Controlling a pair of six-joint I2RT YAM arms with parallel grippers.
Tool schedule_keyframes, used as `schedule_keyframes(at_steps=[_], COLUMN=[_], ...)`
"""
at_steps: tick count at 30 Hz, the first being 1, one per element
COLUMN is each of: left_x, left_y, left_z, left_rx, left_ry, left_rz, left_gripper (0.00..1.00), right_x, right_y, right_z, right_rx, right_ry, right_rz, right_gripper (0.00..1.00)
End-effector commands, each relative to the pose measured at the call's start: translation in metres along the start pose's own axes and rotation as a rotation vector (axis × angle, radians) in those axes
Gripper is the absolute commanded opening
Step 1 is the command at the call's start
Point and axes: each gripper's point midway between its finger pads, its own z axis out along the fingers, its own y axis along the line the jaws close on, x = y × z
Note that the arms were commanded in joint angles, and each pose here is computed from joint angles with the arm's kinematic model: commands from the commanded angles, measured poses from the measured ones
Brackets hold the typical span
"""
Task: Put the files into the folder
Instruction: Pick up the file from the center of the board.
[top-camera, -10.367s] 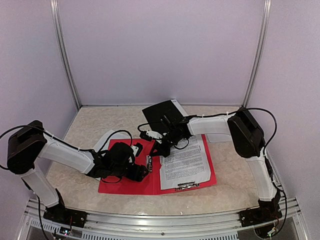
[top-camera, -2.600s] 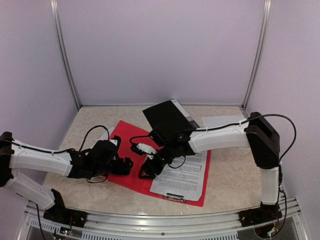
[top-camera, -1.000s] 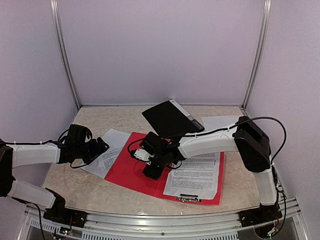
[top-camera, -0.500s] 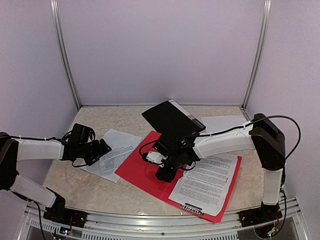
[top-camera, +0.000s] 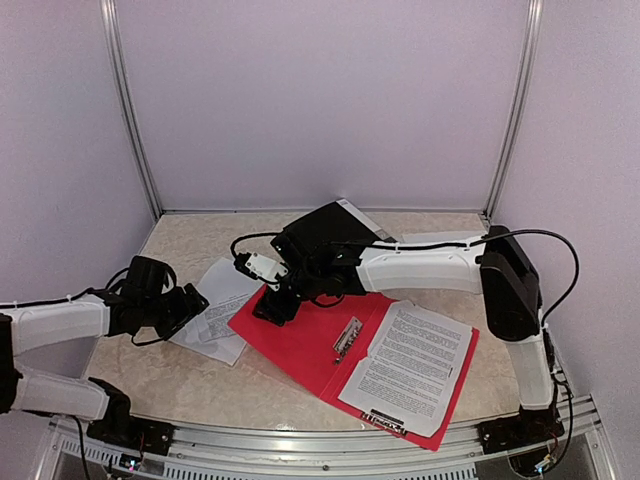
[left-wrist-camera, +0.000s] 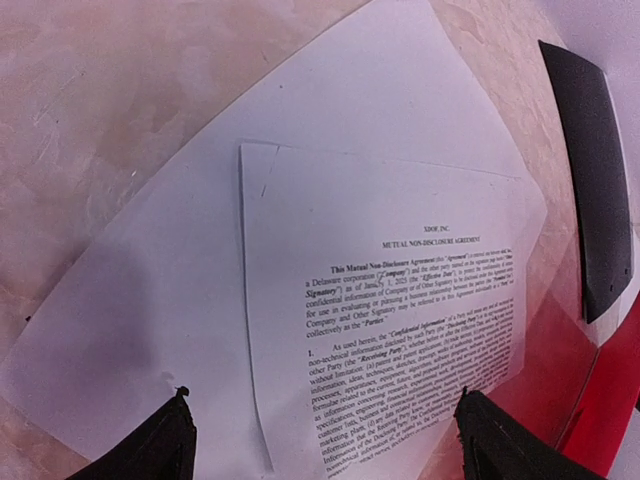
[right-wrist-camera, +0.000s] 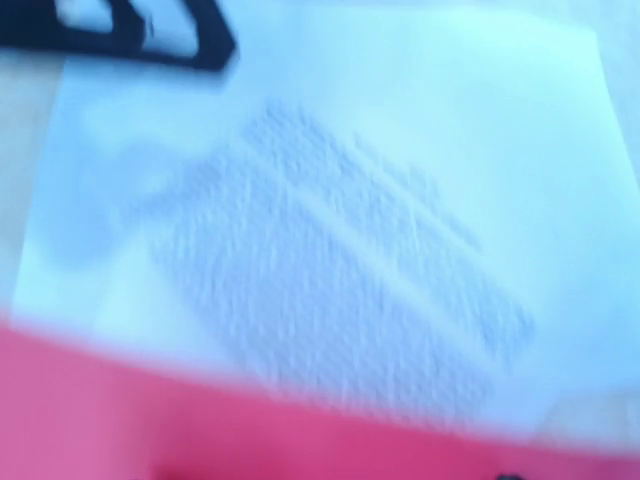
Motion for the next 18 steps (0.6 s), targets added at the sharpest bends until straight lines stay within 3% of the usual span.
schedule_keyframes(at_steps=[1, 10, 18], left_x=[-0.005, -0.018, -0.036], left_y=[0.011, 0.013, 0.004], left_z=[0.013, 0.042, 0.056], left_rx=[-0.059, -0.033, -0.017], left_ry=[0.017, 0.077, 0.073], left_rz=[-0.026, -0.052, -0.01], left_gripper=[0.87, 0.83, 0.79], right_x=[-0.017, -0.03, -0.008], right_y=[-0.005, -0.04, -0.063], right_z=[0.03, 0.065, 0.091], right_rx=[-0.029, 0.013, 0.035], right_ry=[-0.043, -0.11, -0.086], right_rz=[0.024, 0.12, 0.169], right_gripper=[0.73, 0.69, 0.59])
